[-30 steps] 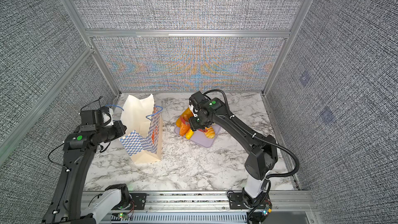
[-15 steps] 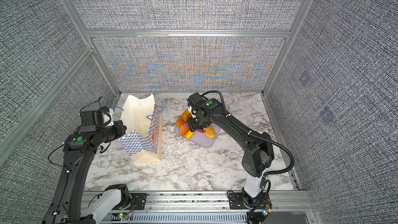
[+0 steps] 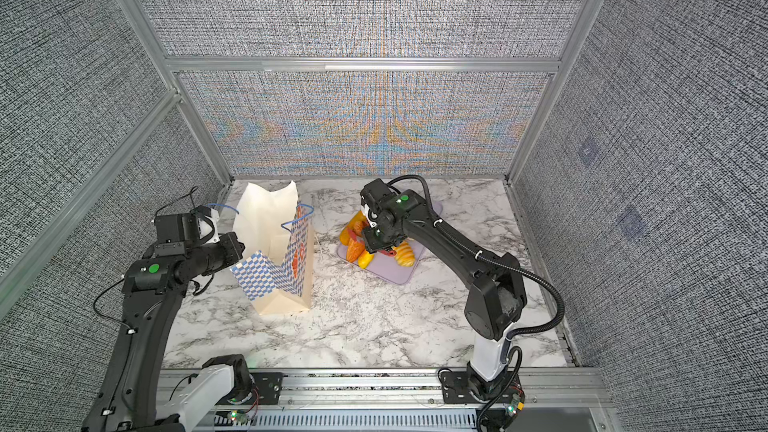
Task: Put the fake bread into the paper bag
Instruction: 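Lower the open tongs around the orange bread with the right gripper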
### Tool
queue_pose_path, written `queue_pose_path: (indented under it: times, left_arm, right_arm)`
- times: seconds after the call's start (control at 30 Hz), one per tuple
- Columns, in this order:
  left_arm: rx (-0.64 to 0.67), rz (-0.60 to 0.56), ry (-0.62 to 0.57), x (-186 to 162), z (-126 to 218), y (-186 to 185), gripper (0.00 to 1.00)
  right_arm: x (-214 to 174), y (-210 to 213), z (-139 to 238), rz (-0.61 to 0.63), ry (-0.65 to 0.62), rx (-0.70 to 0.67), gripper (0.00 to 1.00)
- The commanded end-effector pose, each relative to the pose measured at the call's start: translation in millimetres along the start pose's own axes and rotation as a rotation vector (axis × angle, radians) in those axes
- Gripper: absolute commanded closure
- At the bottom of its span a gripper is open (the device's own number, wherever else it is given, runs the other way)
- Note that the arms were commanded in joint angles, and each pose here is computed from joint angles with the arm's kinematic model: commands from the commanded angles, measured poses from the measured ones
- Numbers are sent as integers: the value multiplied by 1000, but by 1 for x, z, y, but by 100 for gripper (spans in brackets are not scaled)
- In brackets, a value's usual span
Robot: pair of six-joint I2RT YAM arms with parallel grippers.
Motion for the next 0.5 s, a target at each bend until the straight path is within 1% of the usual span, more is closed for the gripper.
queue_pose_path:
  times: [0.0, 0.17, 0.47]
  left_arm:
    - [-6, -1, -11, 2, -1, -1, 100]
    - [-4, -2, -12, 3, -1, 0, 100]
    - [-5, 0, -14, 3, -1, -1, 100]
  right_arm:
    - [4, 1, 4, 0, -27, 3, 51]
    - [3, 1, 9, -6, -35, 3, 55]
    - [1, 0, 20, -20, -62, 3, 58]
Point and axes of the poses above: each gripper's point midway between its finger pads, its own z axis back along the fingers, its own y axis along the line the jaws close on, x = y × z, the point moved 3 cm from there along z, back along the fingers, and after that the axes turned 1 degree about z, right-handed, at the moved point
